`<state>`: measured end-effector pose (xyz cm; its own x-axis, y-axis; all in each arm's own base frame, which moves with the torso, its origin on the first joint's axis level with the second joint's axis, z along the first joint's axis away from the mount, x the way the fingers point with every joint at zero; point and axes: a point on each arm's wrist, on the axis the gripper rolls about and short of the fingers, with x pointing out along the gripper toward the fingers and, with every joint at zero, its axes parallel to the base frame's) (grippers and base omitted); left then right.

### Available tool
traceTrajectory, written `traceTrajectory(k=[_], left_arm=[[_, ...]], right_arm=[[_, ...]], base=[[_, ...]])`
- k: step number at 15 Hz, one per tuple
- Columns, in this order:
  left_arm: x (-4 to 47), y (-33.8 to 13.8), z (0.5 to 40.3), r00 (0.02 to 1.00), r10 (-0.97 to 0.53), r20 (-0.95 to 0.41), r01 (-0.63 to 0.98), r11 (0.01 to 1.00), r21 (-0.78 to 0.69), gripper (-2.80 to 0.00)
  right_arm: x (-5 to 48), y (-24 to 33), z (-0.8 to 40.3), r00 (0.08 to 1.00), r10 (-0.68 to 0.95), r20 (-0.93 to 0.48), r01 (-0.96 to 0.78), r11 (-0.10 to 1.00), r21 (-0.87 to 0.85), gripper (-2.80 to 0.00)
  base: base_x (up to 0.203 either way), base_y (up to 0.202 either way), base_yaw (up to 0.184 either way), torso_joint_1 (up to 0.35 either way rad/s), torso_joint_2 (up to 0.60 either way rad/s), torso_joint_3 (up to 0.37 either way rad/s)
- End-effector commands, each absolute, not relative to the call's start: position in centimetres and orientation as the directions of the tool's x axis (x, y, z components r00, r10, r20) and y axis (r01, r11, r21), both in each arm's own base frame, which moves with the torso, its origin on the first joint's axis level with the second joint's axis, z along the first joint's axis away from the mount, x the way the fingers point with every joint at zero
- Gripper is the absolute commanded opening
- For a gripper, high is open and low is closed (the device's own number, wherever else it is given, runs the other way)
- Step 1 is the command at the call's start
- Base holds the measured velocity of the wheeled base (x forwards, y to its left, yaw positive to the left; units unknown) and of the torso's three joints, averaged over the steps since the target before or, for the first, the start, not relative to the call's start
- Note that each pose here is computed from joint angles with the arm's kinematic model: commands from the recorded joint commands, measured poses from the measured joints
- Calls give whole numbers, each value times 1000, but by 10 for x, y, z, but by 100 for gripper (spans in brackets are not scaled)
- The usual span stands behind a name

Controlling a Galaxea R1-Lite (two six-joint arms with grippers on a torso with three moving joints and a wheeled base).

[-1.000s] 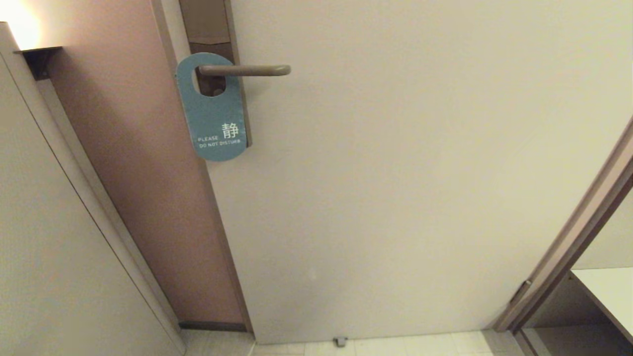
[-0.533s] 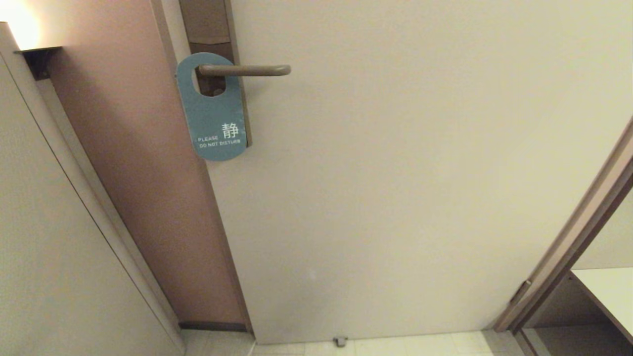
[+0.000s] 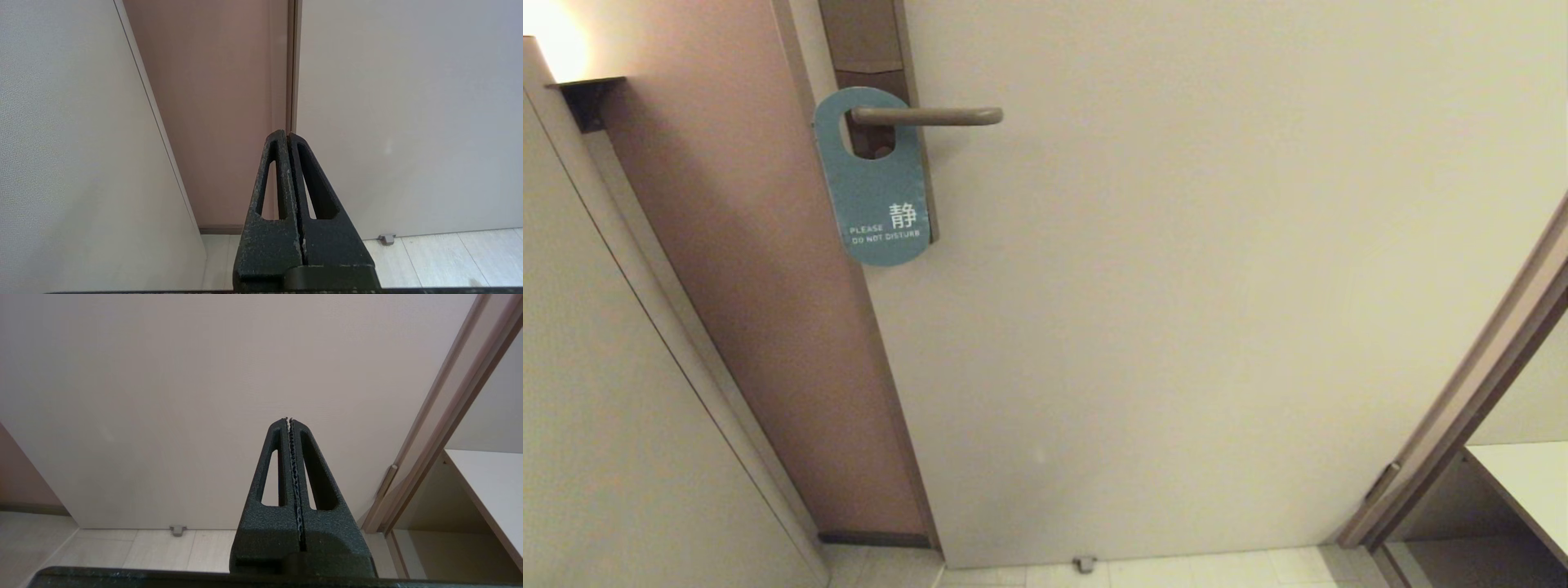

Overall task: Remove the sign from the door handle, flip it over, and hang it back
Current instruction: Take down the sign

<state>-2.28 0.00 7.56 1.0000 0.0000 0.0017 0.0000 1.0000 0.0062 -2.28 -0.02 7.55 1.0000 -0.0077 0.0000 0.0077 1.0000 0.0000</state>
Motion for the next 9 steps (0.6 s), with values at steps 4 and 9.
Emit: traceTrajectory(k=[4, 9], left_arm=[[-23, 0, 76, 1000, 0, 2, 0, 1000, 6, -280], [-23, 0, 76, 1000, 0, 2, 0, 1000, 9, -280]], right_arm=[[-23, 0, 75, 1000, -8, 0, 8, 1000, 0, -280], [-23, 0, 75, 1000, -8, 0, 8, 1000, 0, -280]], base=[[0, 0, 0, 0, 0, 0], [0, 0, 0, 0, 0, 0]])
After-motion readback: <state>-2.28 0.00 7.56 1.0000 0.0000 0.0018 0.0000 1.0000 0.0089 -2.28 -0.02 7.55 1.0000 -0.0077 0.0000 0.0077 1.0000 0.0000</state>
